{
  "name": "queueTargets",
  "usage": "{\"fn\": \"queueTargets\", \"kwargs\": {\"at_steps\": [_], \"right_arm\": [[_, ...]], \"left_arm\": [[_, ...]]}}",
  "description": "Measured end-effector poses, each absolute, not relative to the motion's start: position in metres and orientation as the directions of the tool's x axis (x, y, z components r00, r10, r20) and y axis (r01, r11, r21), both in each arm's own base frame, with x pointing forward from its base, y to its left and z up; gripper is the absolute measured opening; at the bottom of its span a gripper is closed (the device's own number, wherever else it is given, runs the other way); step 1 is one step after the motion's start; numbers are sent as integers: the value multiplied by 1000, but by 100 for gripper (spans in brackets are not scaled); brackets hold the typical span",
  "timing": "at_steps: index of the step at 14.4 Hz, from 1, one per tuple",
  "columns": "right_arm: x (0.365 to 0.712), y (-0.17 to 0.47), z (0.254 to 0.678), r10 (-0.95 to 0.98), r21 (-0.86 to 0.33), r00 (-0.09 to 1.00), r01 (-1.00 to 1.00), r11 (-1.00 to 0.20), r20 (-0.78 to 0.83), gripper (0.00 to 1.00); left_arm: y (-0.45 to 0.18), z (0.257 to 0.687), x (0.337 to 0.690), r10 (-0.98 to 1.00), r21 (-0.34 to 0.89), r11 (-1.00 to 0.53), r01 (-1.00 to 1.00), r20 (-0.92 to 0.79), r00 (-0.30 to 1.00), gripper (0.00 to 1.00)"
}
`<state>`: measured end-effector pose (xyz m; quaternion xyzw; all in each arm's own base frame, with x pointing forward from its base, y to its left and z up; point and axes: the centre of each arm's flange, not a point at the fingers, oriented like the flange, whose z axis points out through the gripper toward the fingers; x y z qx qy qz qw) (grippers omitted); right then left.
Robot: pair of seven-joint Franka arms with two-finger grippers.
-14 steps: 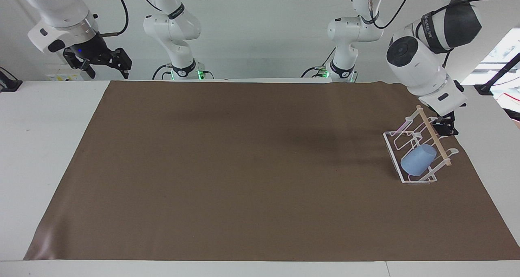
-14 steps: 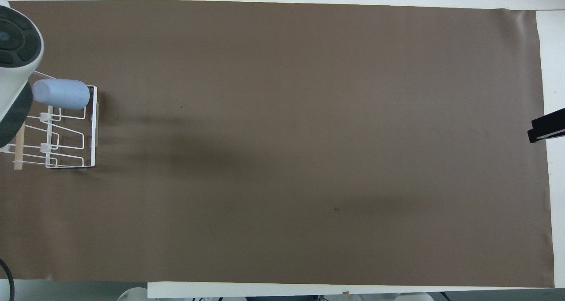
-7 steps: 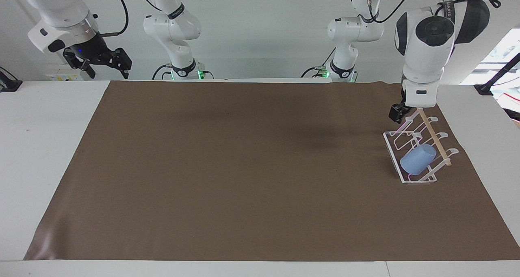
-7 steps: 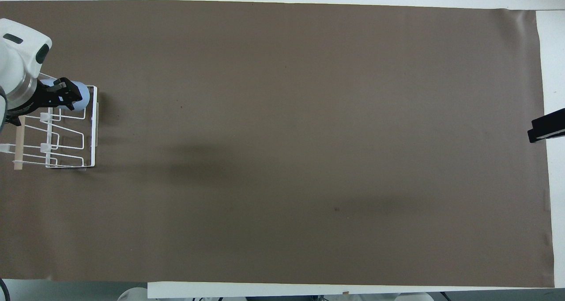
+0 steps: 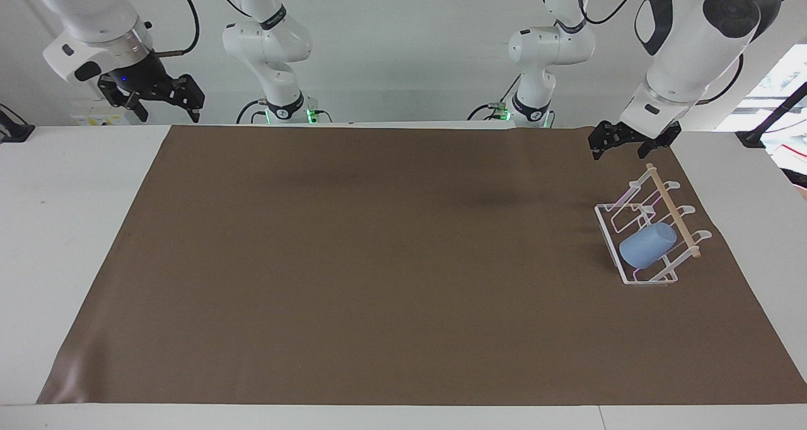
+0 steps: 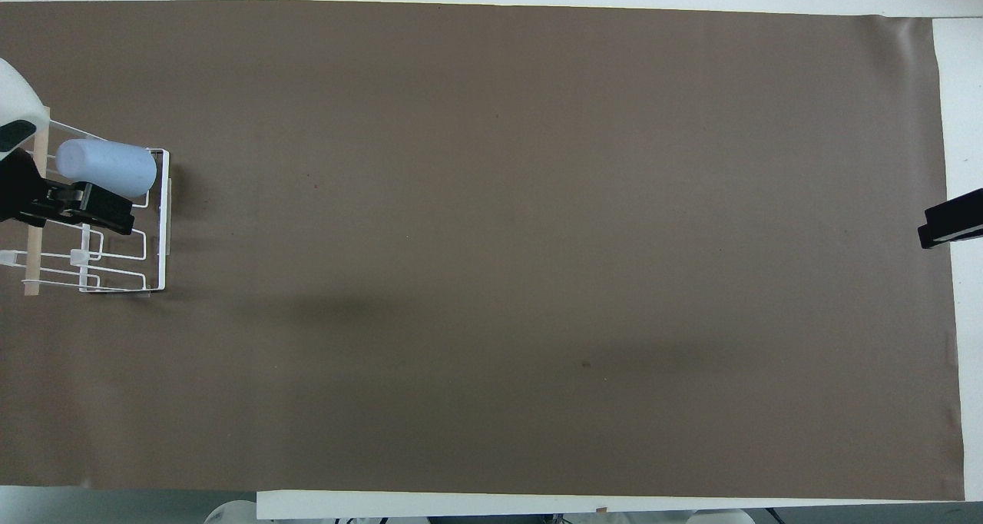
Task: Hang cup on cup holder
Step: 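Release the cup and withdraw the left gripper from the rack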
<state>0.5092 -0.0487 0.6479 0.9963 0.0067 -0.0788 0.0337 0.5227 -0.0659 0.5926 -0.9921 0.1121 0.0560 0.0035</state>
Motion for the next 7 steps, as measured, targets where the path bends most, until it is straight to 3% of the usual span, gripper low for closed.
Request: {"fn": "queueTargets", "kwargs": {"at_steps": [7], "right_arm": [[509, -49, 648, 8, 66, 987, 19, -998, -157, 100]], "left_arm": [[-33, 629, 541, -212, 33, -977, -210, -73, 975, 100]]}}
